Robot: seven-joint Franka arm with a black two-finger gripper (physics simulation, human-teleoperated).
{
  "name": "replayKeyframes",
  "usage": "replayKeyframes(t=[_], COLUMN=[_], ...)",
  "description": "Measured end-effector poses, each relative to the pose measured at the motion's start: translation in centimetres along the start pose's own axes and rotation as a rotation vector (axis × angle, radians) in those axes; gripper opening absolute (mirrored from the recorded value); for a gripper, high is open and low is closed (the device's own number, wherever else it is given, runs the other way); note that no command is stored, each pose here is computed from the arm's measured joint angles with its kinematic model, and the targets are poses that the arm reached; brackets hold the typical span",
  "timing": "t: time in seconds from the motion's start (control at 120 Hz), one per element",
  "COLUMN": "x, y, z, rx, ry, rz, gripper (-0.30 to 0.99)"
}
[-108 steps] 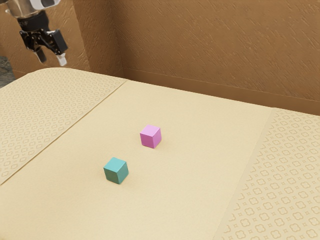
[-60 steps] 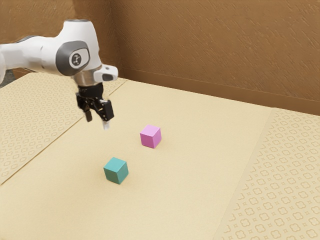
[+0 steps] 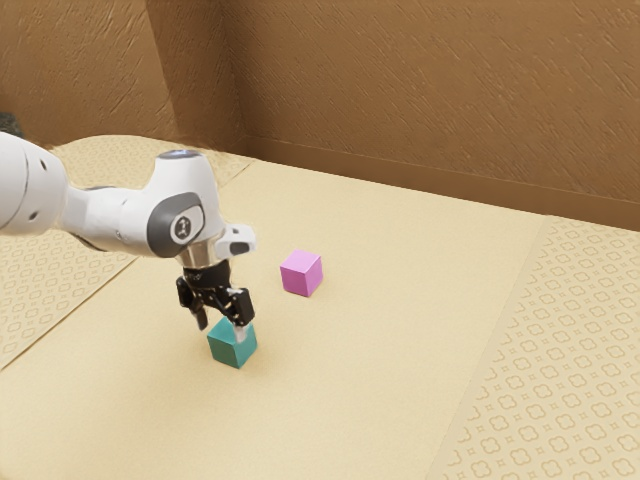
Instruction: Pick up the blue block with one arm, and put the blue block on the pink block with one arm
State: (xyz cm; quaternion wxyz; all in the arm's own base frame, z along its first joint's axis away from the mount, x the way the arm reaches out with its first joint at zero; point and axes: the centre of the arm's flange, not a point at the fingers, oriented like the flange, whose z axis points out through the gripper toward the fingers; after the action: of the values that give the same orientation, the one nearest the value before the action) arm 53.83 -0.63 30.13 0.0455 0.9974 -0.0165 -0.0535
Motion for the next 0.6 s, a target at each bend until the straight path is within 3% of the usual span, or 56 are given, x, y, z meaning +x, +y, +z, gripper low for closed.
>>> replayKeyframes(t=[0.225, 0.6], x=[0.3, 1.5], y=[-0.2, -1.3], z=[0.3, 1.0], rx=[0.016, 0.032], ry=[0.118, 0.200], rz=[-0.011, 0.007], gripper=[0.67, 0.67])
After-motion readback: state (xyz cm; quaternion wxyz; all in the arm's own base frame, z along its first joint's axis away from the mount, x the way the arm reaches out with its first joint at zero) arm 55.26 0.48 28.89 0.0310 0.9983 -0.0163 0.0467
